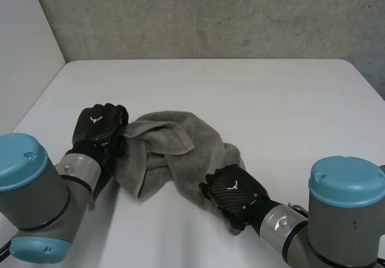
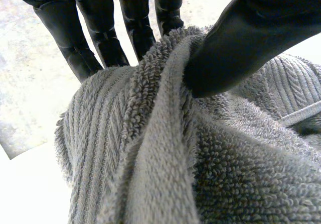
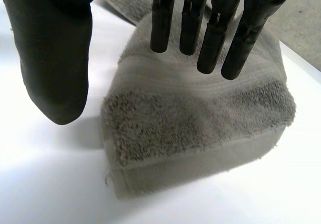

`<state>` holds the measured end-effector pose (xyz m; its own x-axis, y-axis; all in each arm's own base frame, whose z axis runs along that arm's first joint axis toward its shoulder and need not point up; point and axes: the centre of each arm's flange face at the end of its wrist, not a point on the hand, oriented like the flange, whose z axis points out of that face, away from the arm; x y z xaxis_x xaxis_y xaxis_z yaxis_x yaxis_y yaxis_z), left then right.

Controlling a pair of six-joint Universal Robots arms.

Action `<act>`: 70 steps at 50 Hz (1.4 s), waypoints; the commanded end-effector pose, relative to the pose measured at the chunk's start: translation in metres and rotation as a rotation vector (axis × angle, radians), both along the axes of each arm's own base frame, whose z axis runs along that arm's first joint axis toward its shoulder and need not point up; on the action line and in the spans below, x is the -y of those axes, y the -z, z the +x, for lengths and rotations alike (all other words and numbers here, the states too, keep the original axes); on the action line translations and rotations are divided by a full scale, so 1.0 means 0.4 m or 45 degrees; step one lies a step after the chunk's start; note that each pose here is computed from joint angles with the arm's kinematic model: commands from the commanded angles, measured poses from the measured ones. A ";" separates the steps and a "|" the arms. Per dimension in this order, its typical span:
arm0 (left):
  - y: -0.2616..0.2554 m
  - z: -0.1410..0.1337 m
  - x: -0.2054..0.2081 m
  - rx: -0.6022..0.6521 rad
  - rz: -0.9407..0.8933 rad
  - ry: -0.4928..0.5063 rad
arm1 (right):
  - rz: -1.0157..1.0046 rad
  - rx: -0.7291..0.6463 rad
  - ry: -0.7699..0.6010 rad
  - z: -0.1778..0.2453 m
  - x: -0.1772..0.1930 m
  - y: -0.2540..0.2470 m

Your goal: Fold the towel.

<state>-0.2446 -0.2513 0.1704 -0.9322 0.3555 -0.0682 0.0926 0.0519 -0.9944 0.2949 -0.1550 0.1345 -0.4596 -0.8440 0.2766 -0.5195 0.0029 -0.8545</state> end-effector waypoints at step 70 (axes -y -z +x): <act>0.007 0.005 -0.001 0.001 0.014 -0.006 | -0.087 0.053 0.065 0.030 0.114 0.045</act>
<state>-0.2422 -0.2508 0.1672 -0.9342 0.3506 -0.0664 0.0947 0.0642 -0.9934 0.3071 -0.1966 0.1141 -0.5049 -0.8041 0.3138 -0.4914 -0.0311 -0.8704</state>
